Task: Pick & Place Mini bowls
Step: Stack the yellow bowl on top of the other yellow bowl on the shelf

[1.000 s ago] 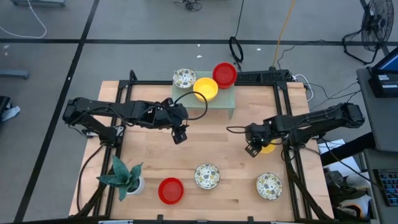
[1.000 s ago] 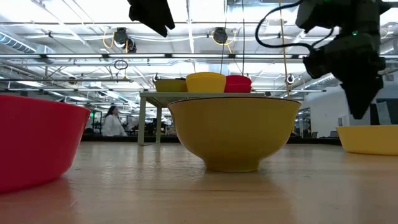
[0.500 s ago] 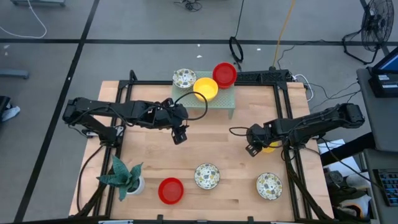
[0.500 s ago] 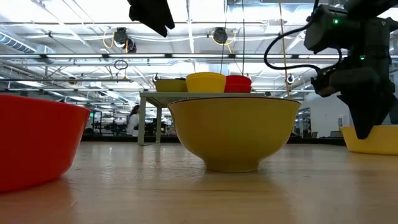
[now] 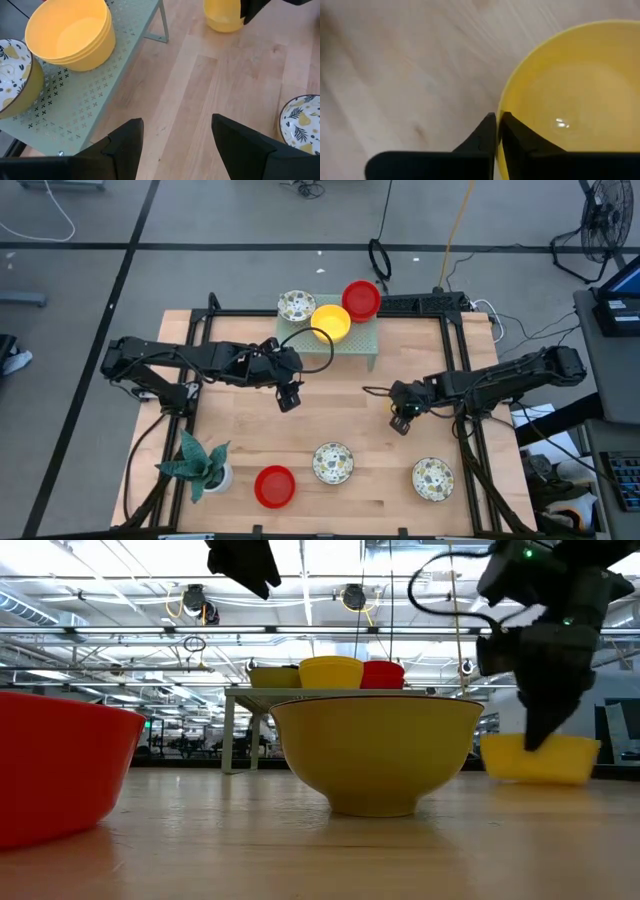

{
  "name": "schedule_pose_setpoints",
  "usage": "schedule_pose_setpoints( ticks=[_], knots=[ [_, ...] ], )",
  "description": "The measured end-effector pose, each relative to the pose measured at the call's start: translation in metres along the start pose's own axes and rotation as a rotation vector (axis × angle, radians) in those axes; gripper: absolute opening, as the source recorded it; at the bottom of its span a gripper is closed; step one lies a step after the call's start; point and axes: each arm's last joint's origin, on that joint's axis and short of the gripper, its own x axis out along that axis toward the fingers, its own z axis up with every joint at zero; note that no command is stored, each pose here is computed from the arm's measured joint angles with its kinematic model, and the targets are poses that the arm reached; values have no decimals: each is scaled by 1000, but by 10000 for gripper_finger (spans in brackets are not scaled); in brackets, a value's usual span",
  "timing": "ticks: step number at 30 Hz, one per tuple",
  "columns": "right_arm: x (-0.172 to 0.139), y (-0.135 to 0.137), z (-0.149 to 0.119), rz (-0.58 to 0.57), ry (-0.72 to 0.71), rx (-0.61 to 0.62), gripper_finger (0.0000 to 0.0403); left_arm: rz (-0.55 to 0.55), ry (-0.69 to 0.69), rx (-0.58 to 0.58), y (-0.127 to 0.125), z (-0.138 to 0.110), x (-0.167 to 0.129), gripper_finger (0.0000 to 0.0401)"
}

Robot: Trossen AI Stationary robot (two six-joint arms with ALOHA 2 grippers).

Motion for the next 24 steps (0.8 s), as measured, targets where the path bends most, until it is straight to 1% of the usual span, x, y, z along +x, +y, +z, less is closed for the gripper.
schedule_pose_setpoints(
  ticks=[3, 9, 12, 17, 20, 24],
  knots=[
    [0, 6, 7, 62, -74, -63, 11, 0, 0, 0, 0, 0, 0, 239],
    [-6, 22, 27, 215, -301, -202, 2, 0, 0, -1, 0, 0, 0, 239],
    [-13, 27, 39, 255, -409, -260, 1, -2, 0, -1, 0, 0, 0, 239],
    [-36, 36, 63, 240, -555, -365, 1, -48, 2, -12, -2, 1, 0, 239],
    [-51, 40, 76, 190, -644, -429, 0, -52, 5, -32, -2, 1, 0, 239],
    [-70, 40, 93, 118, -738, -480, 0, -53, 5, -36, -2, 1, 0, 239]
  ],
)
